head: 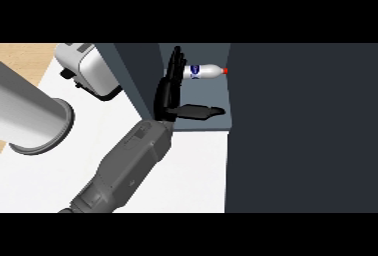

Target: Pick up the bottled water, place it into the cabinet and close the cabinet

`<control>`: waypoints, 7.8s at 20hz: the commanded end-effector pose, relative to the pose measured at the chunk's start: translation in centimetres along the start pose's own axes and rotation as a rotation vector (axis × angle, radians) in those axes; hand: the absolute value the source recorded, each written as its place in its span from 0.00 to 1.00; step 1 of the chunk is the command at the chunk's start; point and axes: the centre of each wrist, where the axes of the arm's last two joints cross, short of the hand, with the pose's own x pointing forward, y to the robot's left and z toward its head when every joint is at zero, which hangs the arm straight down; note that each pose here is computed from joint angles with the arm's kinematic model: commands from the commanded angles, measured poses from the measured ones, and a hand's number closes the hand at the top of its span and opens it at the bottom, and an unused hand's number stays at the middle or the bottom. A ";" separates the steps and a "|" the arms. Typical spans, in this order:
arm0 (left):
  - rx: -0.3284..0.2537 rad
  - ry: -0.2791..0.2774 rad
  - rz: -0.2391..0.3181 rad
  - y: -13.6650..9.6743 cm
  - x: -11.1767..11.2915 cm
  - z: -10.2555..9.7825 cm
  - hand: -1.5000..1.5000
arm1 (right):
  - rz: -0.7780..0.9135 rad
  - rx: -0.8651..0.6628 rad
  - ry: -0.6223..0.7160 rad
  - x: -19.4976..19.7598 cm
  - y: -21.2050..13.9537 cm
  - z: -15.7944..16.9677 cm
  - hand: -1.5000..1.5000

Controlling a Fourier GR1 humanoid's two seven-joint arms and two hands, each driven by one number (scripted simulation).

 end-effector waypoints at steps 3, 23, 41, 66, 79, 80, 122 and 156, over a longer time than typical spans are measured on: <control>-0.092 -0.019 0.137 -1.6 0.4 4.6 0.00 | 0.012 -0.014 -0.030 3.2 1.7 -0.1 0.00; -0.096 0.019 0.186 4.3 6.2 15.8 0.00 | 0.141 0.482 0.075 5.0 1.9 -0.5 1.00; 0.060 -0.017 0.231 14.6 10.8 20.9 0.00 | 0.094 0.840 0.029 6.3 5.5 -1.7 1.00; -0.072 -0.006 0.253 19.5 15.1 22.3 0.00 | -0.120 0.867 0.032 2.9 8.3 -3.6 1.00; -0.119 0.009 0.227 21.1 15.8 21.6 0.00 | 0.122 1.026 -0.007 3.1 6.8 -5.8 1.00; -0.115 0.005 0.239 20.9 15.7 21.9 0.00 | 0.131 1.030 -0.001 3.0 6.8 -6.0 1.00; -0.166 -0.027 0.229 23.3 16.9 20.2 0.00 | 0.289 0.884 0.081 0.8 5.0 -11.3 1.00; -0.088 -0.026 0.251 25.4 15.9 21.6 0.00 | 0.099 0.162 0.223 -0.1 10.5 -35.1 0.00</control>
